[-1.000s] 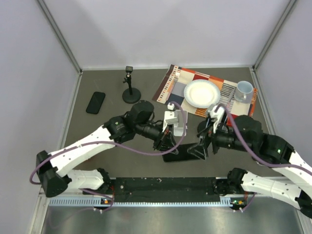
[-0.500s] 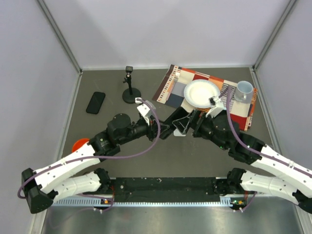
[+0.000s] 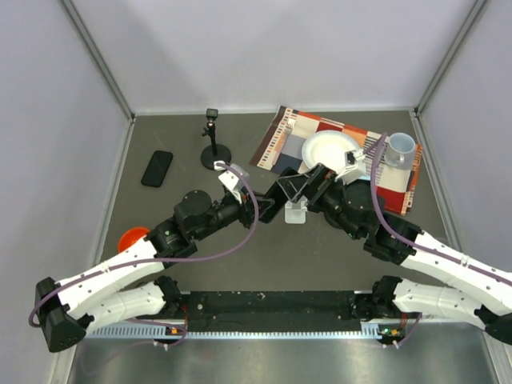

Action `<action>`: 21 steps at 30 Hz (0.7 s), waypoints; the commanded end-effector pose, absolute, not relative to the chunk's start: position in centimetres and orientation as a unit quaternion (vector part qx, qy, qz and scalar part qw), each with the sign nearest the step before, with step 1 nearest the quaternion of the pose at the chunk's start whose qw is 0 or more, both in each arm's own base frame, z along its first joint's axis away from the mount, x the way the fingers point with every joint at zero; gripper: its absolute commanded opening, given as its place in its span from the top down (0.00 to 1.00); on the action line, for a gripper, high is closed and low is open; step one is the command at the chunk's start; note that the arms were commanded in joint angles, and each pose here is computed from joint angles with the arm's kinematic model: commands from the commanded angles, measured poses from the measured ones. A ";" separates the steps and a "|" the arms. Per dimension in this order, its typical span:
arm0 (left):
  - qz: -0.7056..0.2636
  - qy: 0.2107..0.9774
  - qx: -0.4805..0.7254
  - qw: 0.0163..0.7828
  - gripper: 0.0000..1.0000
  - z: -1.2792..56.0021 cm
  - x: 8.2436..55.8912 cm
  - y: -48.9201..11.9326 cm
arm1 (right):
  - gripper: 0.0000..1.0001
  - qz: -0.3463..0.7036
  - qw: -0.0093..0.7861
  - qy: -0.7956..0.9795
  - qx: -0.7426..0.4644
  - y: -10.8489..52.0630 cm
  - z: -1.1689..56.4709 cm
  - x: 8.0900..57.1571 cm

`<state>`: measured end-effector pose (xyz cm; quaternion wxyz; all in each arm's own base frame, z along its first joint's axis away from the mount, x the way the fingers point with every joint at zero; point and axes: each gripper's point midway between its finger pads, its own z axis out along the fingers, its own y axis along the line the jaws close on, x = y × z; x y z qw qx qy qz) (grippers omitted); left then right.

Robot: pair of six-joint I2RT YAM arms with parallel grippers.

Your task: Place the phone on the phone stand

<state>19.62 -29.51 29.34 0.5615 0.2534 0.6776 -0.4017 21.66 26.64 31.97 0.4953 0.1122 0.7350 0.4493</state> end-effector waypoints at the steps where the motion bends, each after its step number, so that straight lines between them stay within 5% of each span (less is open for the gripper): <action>1: -0.438 0.610 0.220 0.623 1.00 34.9 19.4 -28.7 | 0.01 0.453 0.508 0.718 0.146 26.0 34.6 22.2; 15: -0.449 0.606 0.224 0.618 1.00 34.8 19.0 -28.9 | 0.03 0.444 0.508 0.723 0.153 27.1 34.9 23.2; 21: -0.450 0.606 0.227 0.616 1.00 34.6 18.9 -29.0 | 0.18 0.437 0.502 0.728 0.164 27.6 34.2 23.7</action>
